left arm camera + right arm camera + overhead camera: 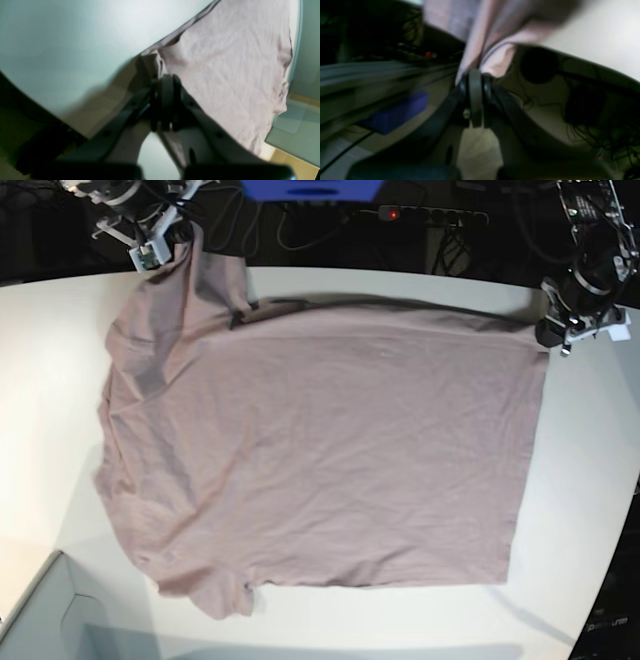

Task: Layout the t-shirt on the table in an organized manner, then fold the t-shirt properly
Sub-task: 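Hold the shirt edge with both grippers and pull it taut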

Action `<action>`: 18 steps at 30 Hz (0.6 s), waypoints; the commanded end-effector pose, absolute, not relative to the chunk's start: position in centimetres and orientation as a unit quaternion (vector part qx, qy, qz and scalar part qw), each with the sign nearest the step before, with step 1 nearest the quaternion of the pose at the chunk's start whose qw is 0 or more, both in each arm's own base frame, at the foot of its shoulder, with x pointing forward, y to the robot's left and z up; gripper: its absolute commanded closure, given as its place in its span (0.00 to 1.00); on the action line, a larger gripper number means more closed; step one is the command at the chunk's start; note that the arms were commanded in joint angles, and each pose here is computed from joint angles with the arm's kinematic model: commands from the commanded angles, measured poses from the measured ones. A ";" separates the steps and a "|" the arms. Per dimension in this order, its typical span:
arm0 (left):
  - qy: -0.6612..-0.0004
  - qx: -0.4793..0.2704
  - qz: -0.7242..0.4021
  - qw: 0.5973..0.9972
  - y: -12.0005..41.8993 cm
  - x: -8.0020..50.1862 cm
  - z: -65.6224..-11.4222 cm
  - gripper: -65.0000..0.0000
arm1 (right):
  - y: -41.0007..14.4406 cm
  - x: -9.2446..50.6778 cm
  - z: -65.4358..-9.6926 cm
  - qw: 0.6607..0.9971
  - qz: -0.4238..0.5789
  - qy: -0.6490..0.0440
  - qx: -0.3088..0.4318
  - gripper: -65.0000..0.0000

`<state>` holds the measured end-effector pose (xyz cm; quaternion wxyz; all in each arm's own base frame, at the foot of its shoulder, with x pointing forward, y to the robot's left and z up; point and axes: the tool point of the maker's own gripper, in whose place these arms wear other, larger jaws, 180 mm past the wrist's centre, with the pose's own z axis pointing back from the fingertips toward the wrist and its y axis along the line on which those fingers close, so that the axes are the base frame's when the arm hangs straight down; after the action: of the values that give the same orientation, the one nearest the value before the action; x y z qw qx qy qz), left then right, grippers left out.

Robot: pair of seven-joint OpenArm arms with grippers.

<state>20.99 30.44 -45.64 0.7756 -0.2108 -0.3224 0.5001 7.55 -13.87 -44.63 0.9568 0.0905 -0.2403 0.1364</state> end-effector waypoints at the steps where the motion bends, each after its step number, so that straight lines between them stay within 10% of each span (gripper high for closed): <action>1: -0.340 -0.212 0.495 0.771 31.3 21.7 -44.5 1.00 | -13.6 7.9 -44.2 0.953 0.137 -0.253 0.095 1.00; 6: -0.342 -0.211 0.496 0.770 31.5 21.7 -44.4 1.00 | -13.2 7.9 -45.4 0.955 0.132 -0.242 0.107 0.99; 14: -0.355 -0.200 0.510 0.758 33.2 21.2 -43.8 1.00 | -16.3 6.4 -46.7 0.967 0.103 -0.219 0.082 0.46; 18: -0.371 -0.193 0.516 0.747 34.6 21.5 -42.9 1.00 | -20.3 7.0 -45.9 0.970 0.069 -0.232 0.035 0.48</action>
<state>20.45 33.75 -44.42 0.7538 -0.1902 -0.3485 0.5235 6.43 -20.24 -46.56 0.9735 0.0354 -0.2151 0.0690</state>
